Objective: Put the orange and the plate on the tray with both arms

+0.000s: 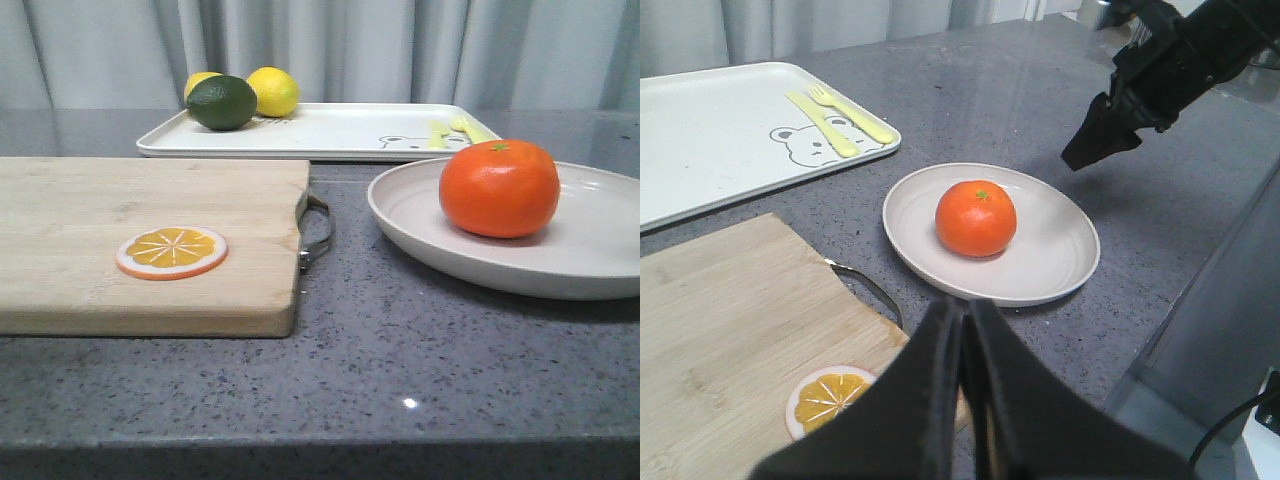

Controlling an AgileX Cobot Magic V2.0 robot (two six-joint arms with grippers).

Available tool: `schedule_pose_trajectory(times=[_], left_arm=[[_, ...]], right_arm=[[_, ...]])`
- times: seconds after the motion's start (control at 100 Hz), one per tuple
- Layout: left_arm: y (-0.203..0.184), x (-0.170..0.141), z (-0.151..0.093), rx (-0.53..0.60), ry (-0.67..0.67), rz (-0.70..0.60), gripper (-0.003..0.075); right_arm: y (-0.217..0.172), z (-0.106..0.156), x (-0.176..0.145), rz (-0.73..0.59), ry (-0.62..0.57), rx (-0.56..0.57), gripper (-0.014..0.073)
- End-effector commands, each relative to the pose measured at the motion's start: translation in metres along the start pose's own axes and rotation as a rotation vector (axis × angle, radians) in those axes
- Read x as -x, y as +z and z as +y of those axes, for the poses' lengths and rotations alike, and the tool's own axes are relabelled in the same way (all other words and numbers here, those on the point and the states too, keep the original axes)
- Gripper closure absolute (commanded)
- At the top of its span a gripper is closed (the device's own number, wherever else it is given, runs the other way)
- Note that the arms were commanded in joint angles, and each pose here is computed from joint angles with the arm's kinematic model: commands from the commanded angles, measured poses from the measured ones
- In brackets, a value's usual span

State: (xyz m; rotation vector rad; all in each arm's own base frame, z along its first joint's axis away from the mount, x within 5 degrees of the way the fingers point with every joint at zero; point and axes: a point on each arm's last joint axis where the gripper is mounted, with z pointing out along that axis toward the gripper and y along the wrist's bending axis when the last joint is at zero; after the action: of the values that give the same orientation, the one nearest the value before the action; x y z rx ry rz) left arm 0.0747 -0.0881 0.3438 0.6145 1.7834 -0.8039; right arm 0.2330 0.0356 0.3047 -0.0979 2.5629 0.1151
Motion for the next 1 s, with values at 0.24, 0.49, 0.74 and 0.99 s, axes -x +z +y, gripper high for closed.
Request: schedule_pose_trajectory(times=[0.24, 0.49, 0.74, 0.99], left_arm=[[-0.004, 0.015, -0.001, 0.005, -0.003, -0.107, 0.0741], [-0.004, 0.015, -0.001, 0.005, -0.003, -0.107, 0.0741], [-0.004, 0.015, -0.001, 0.005, -0.003, -0.107, 0.0741], [-0.004, 0.015, -0.001, 0.005, -0.003, -0.107, 0.0741]], right_arm=[[0.023, 0.004, 0.027, 0.060, 0.019, 0.026, 0.0159], [0.040, 0.006, 0.029, 0.103, 0.047, 0.042, 0.0237], [0.044, 0.006, 0.029, 0.114, 0.050, 0.042, 0.0452], [0.048, 0.005, 0.029, 0.127, 0.061, 0.039, 0.0555]])
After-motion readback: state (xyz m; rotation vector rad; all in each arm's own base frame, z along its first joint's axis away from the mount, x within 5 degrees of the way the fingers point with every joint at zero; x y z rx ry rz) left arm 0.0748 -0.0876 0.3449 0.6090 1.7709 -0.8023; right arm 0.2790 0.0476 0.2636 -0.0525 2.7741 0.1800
